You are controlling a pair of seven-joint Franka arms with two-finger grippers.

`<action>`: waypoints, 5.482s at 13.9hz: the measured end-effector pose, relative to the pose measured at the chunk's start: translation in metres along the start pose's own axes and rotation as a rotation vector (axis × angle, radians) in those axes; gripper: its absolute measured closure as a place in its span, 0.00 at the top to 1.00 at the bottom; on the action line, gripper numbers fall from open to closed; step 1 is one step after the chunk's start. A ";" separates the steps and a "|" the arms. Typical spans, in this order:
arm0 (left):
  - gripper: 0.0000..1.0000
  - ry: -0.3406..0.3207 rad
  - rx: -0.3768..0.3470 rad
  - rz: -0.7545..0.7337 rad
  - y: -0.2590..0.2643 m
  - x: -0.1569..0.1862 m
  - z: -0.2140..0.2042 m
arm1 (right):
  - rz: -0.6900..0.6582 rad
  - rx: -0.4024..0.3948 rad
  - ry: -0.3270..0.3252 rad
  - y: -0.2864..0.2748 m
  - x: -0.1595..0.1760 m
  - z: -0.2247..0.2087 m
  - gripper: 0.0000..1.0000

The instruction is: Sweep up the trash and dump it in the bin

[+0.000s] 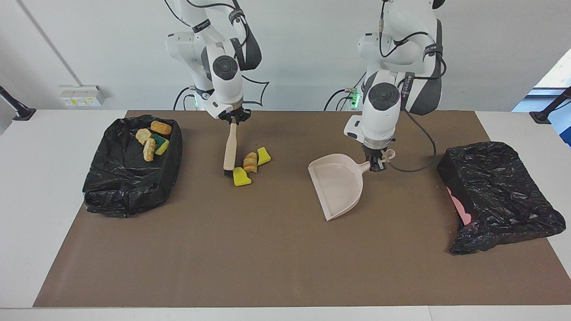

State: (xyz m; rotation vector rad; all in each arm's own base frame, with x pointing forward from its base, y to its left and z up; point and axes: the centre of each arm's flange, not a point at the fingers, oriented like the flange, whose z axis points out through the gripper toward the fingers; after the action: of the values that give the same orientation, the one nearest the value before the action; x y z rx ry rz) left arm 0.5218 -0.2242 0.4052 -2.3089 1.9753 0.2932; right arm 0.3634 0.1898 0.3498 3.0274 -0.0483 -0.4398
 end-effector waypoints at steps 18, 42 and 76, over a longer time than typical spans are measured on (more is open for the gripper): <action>0.31 0.031 0.061 0.126 0.070 0.034 0.034 | -0.230 0.285 0.023 -0.135 0.022 -0.002 0.26; 0.31 0.038 0.067 0.182 0.065 0.024 0.042 | -0.133 0.319 0.019 -0.189 -0.032 -0.006 0.26; 0.31 0.119 0.179 -0.069 -0.048 -0.253 -0.016 | -0.032 0.153 0.112 -0.172 -0.059 -0.067 1.00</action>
State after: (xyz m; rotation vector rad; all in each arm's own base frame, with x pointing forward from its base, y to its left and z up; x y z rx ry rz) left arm 0.5337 0.0256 0.4696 -2.3219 1.8801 -0.0261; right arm 0.3291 0.3688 0.4157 3.2014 -0.0275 -0.2800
